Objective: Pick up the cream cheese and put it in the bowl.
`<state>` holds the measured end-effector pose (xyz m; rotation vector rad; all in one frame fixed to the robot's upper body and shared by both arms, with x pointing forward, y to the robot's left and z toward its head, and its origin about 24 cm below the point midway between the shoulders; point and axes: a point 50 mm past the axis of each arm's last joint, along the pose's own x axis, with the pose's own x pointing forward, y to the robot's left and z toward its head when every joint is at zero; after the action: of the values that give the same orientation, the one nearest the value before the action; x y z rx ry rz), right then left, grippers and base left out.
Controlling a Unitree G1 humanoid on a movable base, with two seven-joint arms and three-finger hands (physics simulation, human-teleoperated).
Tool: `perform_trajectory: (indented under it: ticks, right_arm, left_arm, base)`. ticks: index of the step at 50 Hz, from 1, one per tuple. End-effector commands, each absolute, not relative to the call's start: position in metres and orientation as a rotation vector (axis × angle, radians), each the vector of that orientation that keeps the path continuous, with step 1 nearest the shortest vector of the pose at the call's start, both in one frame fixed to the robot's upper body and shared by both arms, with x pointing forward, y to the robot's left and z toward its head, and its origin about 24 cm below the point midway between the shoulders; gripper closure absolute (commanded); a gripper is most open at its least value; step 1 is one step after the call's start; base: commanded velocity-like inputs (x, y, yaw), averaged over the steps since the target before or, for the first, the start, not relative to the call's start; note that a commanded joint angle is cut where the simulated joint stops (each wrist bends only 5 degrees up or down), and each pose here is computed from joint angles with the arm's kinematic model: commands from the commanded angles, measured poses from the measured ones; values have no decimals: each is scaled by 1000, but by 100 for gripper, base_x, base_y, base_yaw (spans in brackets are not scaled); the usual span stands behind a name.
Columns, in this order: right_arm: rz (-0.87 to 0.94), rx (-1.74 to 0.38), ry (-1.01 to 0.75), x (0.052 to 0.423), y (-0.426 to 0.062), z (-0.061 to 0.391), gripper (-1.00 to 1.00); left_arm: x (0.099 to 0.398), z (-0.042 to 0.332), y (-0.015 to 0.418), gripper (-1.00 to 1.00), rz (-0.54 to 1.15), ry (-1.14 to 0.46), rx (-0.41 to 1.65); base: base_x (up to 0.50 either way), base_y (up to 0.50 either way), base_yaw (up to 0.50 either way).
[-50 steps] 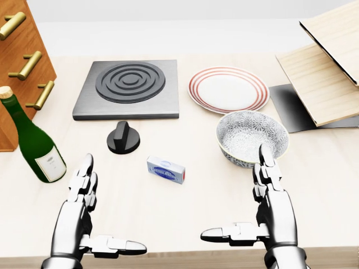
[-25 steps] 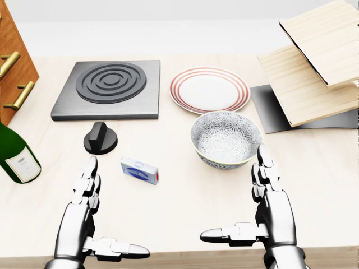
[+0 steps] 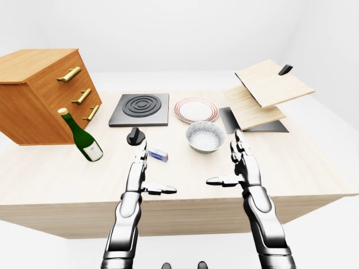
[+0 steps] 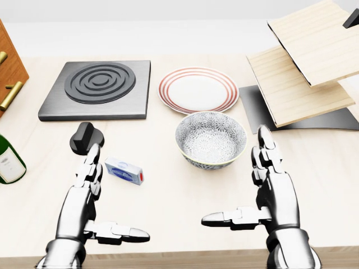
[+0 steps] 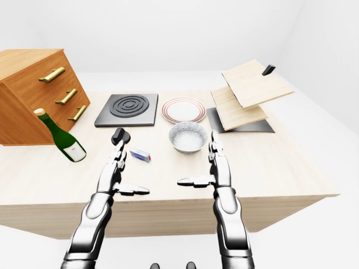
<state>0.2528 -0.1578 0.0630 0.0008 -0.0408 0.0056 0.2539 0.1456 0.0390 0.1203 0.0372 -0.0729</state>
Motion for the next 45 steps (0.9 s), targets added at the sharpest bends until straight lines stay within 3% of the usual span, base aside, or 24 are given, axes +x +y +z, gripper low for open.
perform_trajectory:
  ticks: [1, 18, 25, 31, 45]
  right_arm:
    - [38, 13, -230, 271, -160, 111, -100]
    - [37, 36, -324, 304, -155, 144, -100]
    - [26, 24, -309, 303, -155, 140, -100]
    - [29, 22, -307, 299, -156, 138, -100]
    - [32, 16, -285, 300, -155, 133, -100]
  left_arm:
    - [295, 81, 148, -100, -65, -80, 118]
    - [340, 136, 147, -100, -61, -219, 128]
    - [318, 149, 142, -100, -125, -314, 180]
    - [312, 138, 139, -100, -140, -282, 201]
    - [313, 120, 144, -100, -143, -207, 162]
  base:
    - [0, 0, 0]
    - [0, 0, 0]
    - [0, 0, 0]
    - [0, 0, 0]
    - [46, 0, 0]
